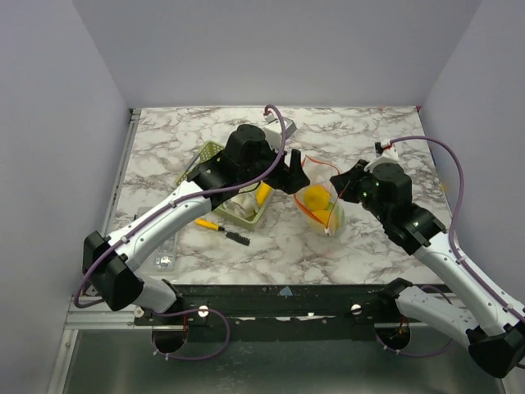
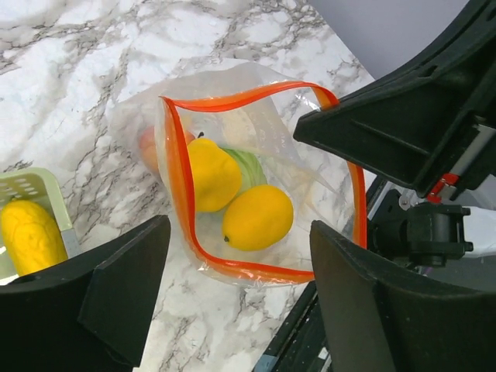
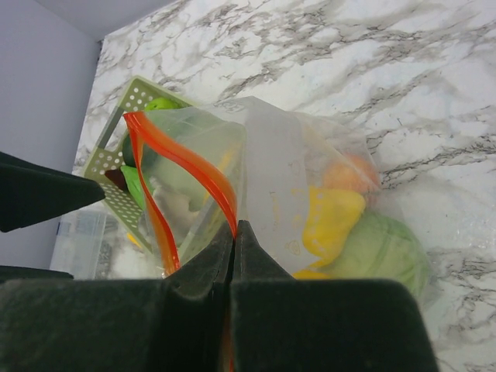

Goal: Place the food in the zip-top bag and seal the zipper
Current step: Adjust the zipper food storage bag at the center of the board, then pick up the fake fruit from the bin, then place the fake fruit in the zipper food storage bag.

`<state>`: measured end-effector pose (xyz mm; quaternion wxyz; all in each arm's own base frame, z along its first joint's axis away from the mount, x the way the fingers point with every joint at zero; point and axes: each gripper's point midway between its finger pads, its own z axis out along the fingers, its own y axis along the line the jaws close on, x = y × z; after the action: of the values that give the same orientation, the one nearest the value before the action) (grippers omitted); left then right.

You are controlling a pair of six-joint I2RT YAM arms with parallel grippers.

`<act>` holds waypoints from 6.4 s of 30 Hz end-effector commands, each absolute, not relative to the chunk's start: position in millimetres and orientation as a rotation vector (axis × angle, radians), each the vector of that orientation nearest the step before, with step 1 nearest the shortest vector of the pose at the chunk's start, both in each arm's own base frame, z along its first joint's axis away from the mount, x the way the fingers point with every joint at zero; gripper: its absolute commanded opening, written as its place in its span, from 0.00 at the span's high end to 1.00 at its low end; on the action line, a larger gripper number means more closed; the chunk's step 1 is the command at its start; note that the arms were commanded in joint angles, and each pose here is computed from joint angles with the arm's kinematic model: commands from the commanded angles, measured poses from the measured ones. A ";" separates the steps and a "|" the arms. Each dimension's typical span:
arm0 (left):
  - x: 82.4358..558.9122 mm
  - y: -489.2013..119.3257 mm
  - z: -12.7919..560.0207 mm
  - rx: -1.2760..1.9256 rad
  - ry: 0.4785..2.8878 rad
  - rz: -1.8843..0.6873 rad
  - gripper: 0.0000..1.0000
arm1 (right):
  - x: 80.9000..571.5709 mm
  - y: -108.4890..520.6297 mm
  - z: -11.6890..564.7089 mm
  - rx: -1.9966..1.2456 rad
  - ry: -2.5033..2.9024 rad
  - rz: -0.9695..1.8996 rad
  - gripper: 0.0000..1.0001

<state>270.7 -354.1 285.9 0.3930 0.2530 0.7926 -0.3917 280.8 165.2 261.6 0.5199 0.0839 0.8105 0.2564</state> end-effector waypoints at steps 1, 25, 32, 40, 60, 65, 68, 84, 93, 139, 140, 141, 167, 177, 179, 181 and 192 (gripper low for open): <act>267.6 -338.9 277.7 0.589 2.042 -0.939 0.28 | 280.3 166.9 281.6 0.206 1.892 0.651 0.99; 224.9 -416.3 361.2 0.577 1.931 -1.775 0.83 | 270.6 150.6 332.8 0.117 1.818 0.580 0.99; 246.0 -406.1 306.7 0.393 2.098 -1.734 0.84 | 277.8 139.2 292.9 0.162 1.876 0.473 0.99; 253.2 -383.4 301.4 0.420 2.106 -1.582 0.48 | 276.0 122.2 307.5 0.166 1.837 0.393 0.99; 360.9 -147.2 205.6 -0.139 2.246 -0.362 0.12 | 282.9 127.3 288.7 0.155 1.872 0.376 0.99; 397.1 -111.3 166.0 -0.458 2.314 -0.276 0.10 | 280.8 128.7 288.5 0.160 1.871 0.394 0.99; 421.1 -101.3 148.3 -0.566 2.318 -0.242 0.10 | 279.3 128.3 290.8 0.164 1.864 0.404 0.99; 486.3 -114.0 96.5 -0.769 2.349 -0.311 0.15 | 277.3 130.6 288.7 0.172 1.877 0.424 0.99; 489.4 -116.3 81.2 -0.909 2.394 -0.298 0.20 | 279.2 133.2 288.6 0.171 1.880 0.432 0.99; 256.2 -294.0 337.0 0.517 1.729 -1.254 0.97 | 280.9 148.7 295.6 0.155 1.876 0.518 0.99; 244.6 -300.4 343.3 0.573 1.676 -1.247 0.97 | 281.2 149.1 295.6 0.157 1.876 0.520 0.99; 232.8 -307.6 344.4 0.630 1.641 -1.236 0.97 | 281.5 149.3 295.4 0.158 1.877 0.521 0.99; 267.4 -383.3 270.3 0.763 1.804 -0.795 0.96 | 272.8 150.4 307.1 0.179 1.853 0.583 0.99; 287.5 -393.7 267.4 0.652 1.843 -0.769 0.90 | 275.6 155.9 305.1 0.177 1.868 0.600 0.99; 290.3 -399.6 271.3 0.631 1.835 -0.791 0.89 | 275.4 160.0 304.2 0.163 1.881 0.612 0.99; 294.6 -406.4 268.2 0.615 1.847 -0.802 0.86 | 274.3 160.3 304.5 0.155 1.878 0.617 0.99; 334.5 -414.0 229.0 0.217 1.885 -0.800 0.84 | 270.6 179.3 307.3 0.160 1.874 0.756 0.99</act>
<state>310.5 -413.1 242.4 0.4853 0.1900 0.7871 -0.3300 271.9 162.3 282.9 0.5213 0.0715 0.8099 0.2590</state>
